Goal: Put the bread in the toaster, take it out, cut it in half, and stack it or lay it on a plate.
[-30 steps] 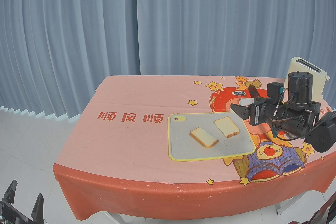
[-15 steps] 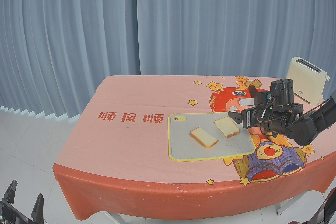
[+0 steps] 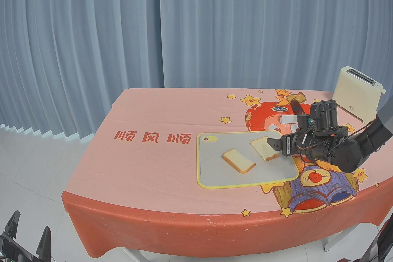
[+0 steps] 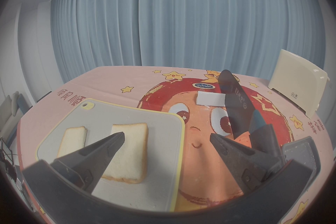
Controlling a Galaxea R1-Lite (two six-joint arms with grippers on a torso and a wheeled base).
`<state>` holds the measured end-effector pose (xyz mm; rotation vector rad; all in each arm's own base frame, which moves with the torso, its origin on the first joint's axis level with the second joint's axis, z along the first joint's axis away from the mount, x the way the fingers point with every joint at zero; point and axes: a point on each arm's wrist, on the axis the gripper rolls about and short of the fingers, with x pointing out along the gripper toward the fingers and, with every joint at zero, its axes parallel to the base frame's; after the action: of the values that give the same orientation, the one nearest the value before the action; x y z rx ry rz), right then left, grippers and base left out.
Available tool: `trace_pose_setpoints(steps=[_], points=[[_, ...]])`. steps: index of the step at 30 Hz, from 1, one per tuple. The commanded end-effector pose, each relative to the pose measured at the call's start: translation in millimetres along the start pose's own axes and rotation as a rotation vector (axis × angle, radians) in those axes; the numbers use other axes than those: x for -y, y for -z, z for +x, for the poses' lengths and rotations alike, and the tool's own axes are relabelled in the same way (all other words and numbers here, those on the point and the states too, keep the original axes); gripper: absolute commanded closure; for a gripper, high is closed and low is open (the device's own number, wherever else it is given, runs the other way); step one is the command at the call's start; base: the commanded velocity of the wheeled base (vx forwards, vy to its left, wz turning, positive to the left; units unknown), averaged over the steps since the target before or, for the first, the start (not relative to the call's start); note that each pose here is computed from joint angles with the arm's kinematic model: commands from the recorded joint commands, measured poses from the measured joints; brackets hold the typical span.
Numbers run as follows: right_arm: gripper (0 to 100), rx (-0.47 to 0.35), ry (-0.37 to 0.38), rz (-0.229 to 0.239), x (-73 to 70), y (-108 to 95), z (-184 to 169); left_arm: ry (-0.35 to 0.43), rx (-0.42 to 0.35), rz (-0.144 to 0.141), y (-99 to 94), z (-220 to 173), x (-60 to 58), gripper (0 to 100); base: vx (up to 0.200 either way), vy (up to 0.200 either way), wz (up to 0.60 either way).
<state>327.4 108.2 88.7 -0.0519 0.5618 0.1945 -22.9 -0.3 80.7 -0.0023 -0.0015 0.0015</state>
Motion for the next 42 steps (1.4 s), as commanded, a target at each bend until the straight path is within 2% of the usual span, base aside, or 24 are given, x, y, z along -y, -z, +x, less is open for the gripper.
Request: trace_pose_setpoints(steps=[1, 7, 24, 25, 32, 42], points=[[0, -0.005, 0.006, 0.001, 1.1, 0.4, -1.4, 0.0, -0.001, -0.001, 5.3, 0.1, 0.0, 0, 0.0, 0.0, 0.0], [0, -0.014, 0.037, -0.005, 2.1, 4.0, -1.9, 0.0, -0.001, -0.001, 5.3, 0.1, 0.0, 0, 0.0, 0.0, 0.0], [0, -0.044, 0.052, -0.013, 4.4, 10.7, 3.0, 0.0, -0.001, 0.001, 5.3, 0.1, 0.0, 0, 0.0, 0.0, 0.0], [100, -0.047, 0.052, -0.015, 4.4, 12.1, 3.2, 0.0, -0.001, -0.001, 5.3, 0.1, 0.0, 0, 0.0, 0.0, 0.0], [100, -0.062, 0.048, -0.024, 2.8, 17.6, 2.8, 0.0, -0.001, -0.001, 5.3, 0.1, 0.0, 0, 0.0, 0.0, 0.0], [100, -0.032, 0.043, -0.017, 2.2, 10.6, -2.2, 0.0, -0.001, -0.001, 5.3, 0.1, 0.0, 0, 0.0, 0.0, 0.0]])
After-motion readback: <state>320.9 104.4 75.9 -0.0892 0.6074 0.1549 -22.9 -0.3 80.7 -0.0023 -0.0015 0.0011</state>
